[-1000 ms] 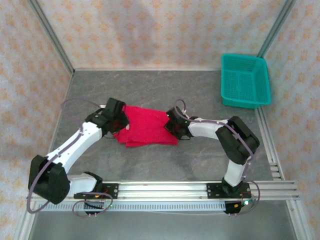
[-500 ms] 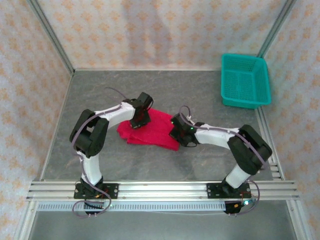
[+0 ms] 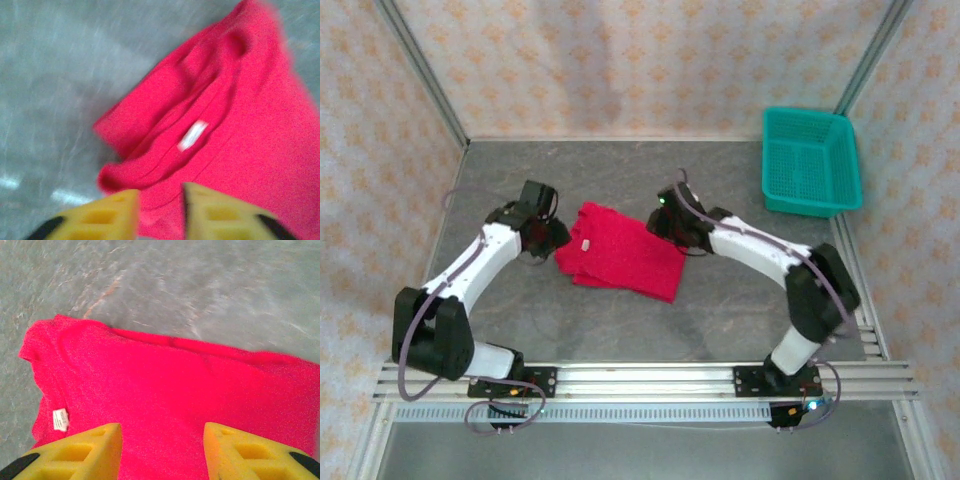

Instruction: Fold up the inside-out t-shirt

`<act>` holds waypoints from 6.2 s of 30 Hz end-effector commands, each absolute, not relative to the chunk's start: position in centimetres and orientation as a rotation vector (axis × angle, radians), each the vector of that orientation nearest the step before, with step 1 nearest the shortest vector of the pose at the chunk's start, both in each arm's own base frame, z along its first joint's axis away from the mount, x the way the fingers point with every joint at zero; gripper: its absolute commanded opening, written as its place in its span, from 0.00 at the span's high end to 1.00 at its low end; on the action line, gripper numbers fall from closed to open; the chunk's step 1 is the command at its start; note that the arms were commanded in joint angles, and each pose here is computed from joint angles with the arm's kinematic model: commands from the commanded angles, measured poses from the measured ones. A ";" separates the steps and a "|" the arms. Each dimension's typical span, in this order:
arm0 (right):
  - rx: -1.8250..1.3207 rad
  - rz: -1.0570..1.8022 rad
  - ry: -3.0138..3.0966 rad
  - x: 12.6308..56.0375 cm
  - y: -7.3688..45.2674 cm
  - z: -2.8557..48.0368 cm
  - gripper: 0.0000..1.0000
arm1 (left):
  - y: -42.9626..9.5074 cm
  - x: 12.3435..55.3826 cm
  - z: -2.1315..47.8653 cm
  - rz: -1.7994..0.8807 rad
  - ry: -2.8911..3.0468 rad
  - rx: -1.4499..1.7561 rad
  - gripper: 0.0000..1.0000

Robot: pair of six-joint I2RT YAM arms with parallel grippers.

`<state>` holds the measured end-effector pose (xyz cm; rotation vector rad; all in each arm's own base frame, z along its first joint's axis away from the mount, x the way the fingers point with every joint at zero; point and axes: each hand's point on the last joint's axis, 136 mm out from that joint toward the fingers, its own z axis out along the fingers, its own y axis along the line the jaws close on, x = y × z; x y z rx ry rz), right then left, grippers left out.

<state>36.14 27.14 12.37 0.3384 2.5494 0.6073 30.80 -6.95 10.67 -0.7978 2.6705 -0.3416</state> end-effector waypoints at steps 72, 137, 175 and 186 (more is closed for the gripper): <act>0.127 0.807 2.734 36.5 29.7 7.4 0.37 | -11.6 31.4 3.5 -0.781 2.603 -1.018 0.38; -0.049 0.601 2.594 38.7 27.1 12.8 1.00 | -14.0 38.9 10.2 -0.711 2.636 -0.619 1.00; 0.101 0.766 2.711 40.9 26.3 4.5 0.28 | -15.0 39.9 5.1 -0.767 2.741 -0.509 0.29; 0.115 0.977 2.657 41.7 30.0 4.6 0.60 | -15.8 40.2 3.5 -0.831 2.741 -0.542 0.40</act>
